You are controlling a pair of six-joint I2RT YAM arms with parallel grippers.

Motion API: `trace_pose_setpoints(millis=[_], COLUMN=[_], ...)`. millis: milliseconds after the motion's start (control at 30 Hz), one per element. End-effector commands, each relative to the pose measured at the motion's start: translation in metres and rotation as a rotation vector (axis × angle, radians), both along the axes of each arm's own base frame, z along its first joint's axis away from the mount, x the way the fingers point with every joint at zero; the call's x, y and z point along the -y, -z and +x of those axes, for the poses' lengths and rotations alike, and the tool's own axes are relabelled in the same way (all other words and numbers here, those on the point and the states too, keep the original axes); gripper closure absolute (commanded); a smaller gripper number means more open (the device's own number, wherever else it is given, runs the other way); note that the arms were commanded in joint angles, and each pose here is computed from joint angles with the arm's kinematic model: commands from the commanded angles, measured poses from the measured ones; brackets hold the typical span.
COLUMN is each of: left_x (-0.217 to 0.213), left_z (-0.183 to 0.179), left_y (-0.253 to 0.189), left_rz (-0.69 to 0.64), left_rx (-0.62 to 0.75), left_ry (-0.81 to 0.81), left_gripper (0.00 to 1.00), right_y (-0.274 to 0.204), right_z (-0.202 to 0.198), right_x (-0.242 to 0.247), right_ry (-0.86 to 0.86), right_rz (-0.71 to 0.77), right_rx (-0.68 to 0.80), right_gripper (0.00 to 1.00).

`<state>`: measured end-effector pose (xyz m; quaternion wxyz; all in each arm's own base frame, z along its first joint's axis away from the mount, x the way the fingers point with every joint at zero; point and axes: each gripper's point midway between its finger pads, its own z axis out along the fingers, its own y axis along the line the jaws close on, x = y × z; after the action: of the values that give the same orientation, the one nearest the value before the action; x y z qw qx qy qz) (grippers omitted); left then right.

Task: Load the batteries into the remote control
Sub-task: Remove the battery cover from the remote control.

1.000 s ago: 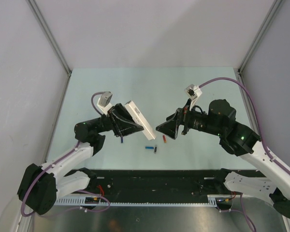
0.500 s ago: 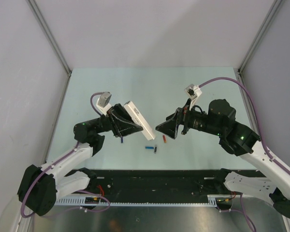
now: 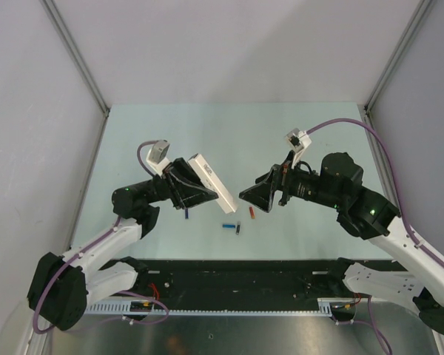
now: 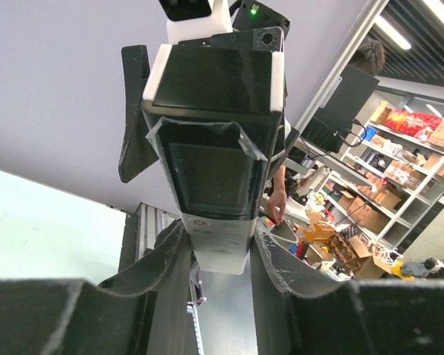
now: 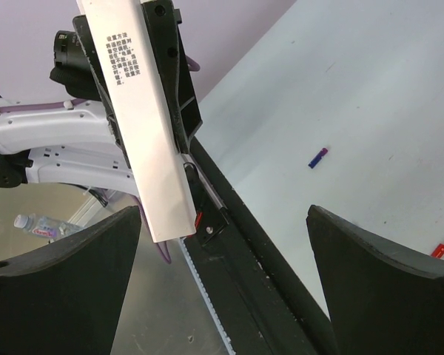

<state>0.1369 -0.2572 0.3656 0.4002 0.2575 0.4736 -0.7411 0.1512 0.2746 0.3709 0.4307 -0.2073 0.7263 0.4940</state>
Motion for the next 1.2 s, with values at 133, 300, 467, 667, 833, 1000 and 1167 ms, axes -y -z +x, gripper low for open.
trace_pose_setpoints(millis=[133,300,467,667,833,1000,1167], left_x=[-0.025,-0.026,-0.027,-0.027,-0.027,-0.027,-0.029], left_z=[-0.040,-0.041,-0.042,-0.042,-0.041,-0.042,-0.044], left_y=[-0.040,-0.041,-0.039,-0.038,-0.036,-0.037,-0.035], left_rz=[-0.178,-0.182,-0.177,-0.176,-0.175,-0.179,-0.180], left_rx=[0.341,0.343,0.340,0.337,0.326,0.327,0.324], left_ry=[-0.008,-0.012,-0.010,-0.011,-0.015,-0.012,-0.012], left_gripper=[1.00,1.00,1.00,1.00,1.00,1.00,1.00], right_y=[-0.006,-0.008,-0.005,-0.004,-0.003,-0.008,-0.003], right_z=[0.000,0.000,0.000,0.001,0.002,0.001,0.003], right_x=[-0.001,-0.002,-0.002,-0.004,-0.007,-0.007,-0.012], right_ry=[0.012,0.014,0.017,0.015,0.014,0.008,-0.002], right_rz=[0.020,0.026,0.018,0.014,0.014,0.029,0.015], right_rx=[0.010,0.009,0.002,0.001,-0.001,0.012,0.008], right_gripper=[0.00,0.00,0.00,0.00,0.00,0.00,0.00])
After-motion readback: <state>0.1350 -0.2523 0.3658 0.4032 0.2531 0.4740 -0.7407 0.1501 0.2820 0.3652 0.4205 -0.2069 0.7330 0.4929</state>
